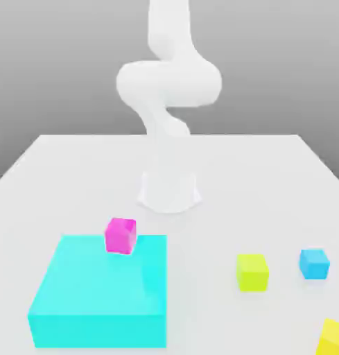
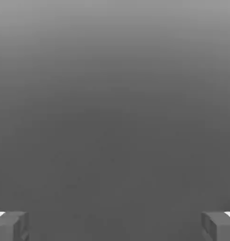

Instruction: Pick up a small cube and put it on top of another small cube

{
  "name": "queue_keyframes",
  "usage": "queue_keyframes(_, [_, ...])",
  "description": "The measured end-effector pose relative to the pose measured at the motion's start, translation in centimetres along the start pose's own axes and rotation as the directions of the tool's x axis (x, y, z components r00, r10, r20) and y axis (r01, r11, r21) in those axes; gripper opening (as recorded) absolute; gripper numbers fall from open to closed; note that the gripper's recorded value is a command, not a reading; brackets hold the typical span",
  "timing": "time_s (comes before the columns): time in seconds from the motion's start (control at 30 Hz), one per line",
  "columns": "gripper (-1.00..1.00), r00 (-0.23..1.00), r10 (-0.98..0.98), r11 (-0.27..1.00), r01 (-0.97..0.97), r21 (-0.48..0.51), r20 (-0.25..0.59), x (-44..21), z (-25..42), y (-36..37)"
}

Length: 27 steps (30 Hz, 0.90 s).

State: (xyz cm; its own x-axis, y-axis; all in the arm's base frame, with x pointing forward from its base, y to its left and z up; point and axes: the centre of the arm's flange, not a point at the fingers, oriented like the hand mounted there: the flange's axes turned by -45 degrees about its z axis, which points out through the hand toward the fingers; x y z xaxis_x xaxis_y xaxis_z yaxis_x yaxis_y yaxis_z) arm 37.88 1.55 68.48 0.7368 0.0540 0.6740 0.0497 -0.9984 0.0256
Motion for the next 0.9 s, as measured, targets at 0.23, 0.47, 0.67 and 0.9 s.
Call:
queue_keyframes(0.23, [0.00, 0.966, -0.205, 0.978, 0.195, 0.074, 0.157, 0.1, 11.8, -5.2])
queue_keyframes(0.47, [0.00, 0.869, -0.409, 0.910, 0.368, 0.189, 0.277, -3.1, 22.9, -11.4])
queue_keyframes(0.67, [0.00, 0.737, -0.586, 0.808, 0.495, 0.321, 0.338, -8.6, 31.4, -17.8])
queue_keyframes(0.9, [0.00, 0.556, -0.742, 0.669, 0.575, 0.471, 0.375, -17.4, 40.1, -23.4])
